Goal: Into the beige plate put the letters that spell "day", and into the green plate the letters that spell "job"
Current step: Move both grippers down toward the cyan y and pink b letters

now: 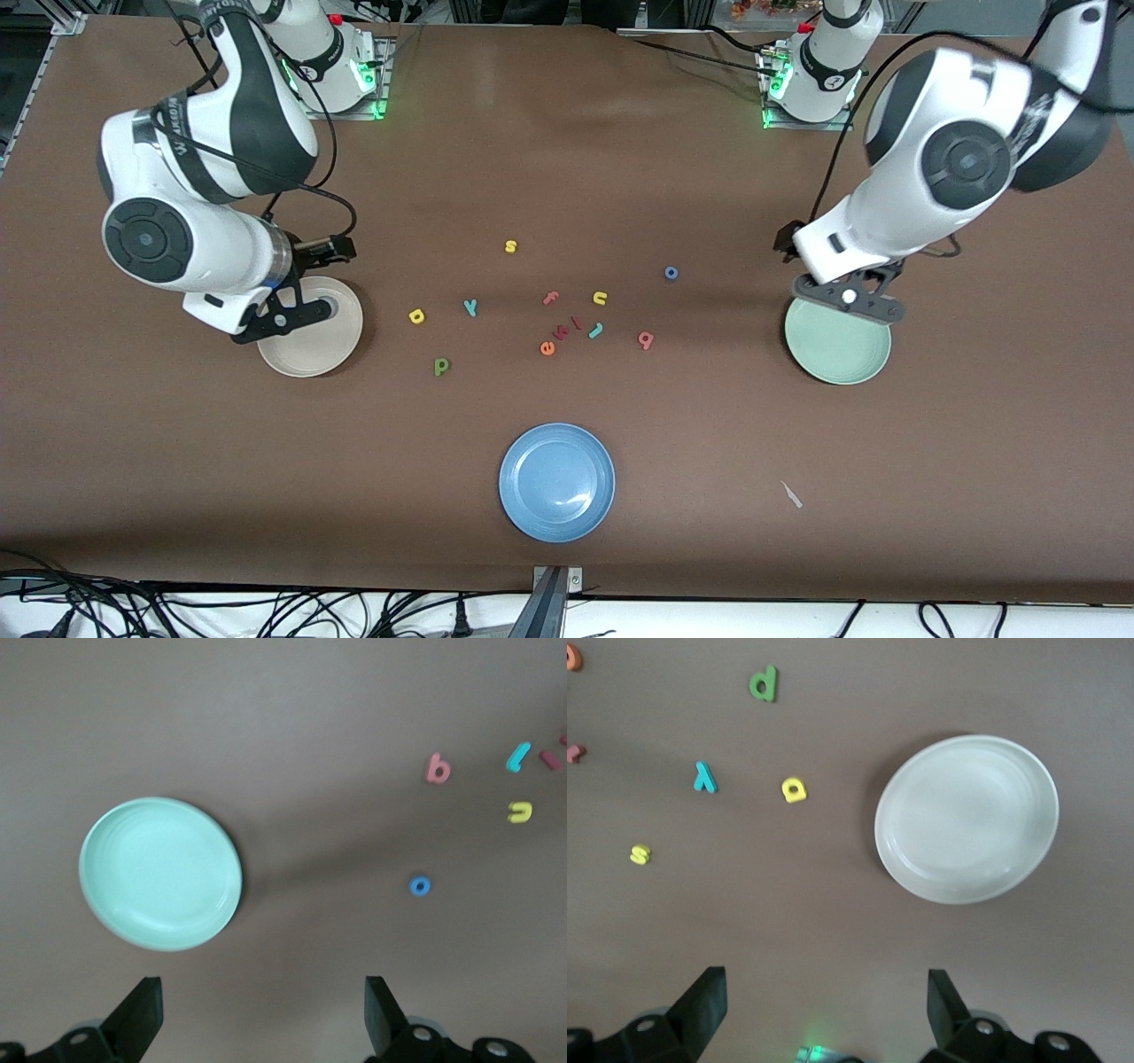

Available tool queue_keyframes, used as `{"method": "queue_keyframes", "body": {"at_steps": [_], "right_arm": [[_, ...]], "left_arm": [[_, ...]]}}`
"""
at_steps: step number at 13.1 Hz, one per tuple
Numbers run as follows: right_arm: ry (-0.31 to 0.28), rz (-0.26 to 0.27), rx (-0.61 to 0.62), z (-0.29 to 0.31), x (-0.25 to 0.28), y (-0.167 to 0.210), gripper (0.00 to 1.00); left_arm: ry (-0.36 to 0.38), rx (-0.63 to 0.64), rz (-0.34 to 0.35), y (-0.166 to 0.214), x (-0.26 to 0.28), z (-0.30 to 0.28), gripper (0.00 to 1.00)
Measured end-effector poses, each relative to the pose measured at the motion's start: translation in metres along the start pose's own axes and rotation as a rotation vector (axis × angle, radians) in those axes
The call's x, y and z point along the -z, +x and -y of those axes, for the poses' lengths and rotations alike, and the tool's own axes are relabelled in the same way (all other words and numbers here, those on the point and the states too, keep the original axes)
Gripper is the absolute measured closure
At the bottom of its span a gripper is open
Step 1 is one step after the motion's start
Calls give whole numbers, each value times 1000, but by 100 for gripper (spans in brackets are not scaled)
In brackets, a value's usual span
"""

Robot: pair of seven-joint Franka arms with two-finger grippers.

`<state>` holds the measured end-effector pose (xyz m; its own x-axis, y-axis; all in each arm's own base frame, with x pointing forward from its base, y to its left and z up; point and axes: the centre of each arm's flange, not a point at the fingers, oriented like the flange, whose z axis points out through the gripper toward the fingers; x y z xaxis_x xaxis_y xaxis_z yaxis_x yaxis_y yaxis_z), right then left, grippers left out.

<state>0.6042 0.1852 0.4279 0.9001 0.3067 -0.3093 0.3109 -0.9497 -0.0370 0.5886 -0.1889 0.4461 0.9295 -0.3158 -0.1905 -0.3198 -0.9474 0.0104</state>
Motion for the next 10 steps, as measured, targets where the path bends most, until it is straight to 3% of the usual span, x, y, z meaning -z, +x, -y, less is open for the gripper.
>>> {"method": "queue_keyframes", "body": {"at_steps": [3,7,10], "right_arm": [[-2,-35,-3,13,-18,9,0],[16,-54,-195,46,-33,13,0],[24,-74,-252,75,-52,15,0]], "left_arm": [[-49,2,8,31,-33,-7,0],[-74,-31,-47,57,-64,-40,0],[-104,-30,-62,74,-98,-54,0]]}}
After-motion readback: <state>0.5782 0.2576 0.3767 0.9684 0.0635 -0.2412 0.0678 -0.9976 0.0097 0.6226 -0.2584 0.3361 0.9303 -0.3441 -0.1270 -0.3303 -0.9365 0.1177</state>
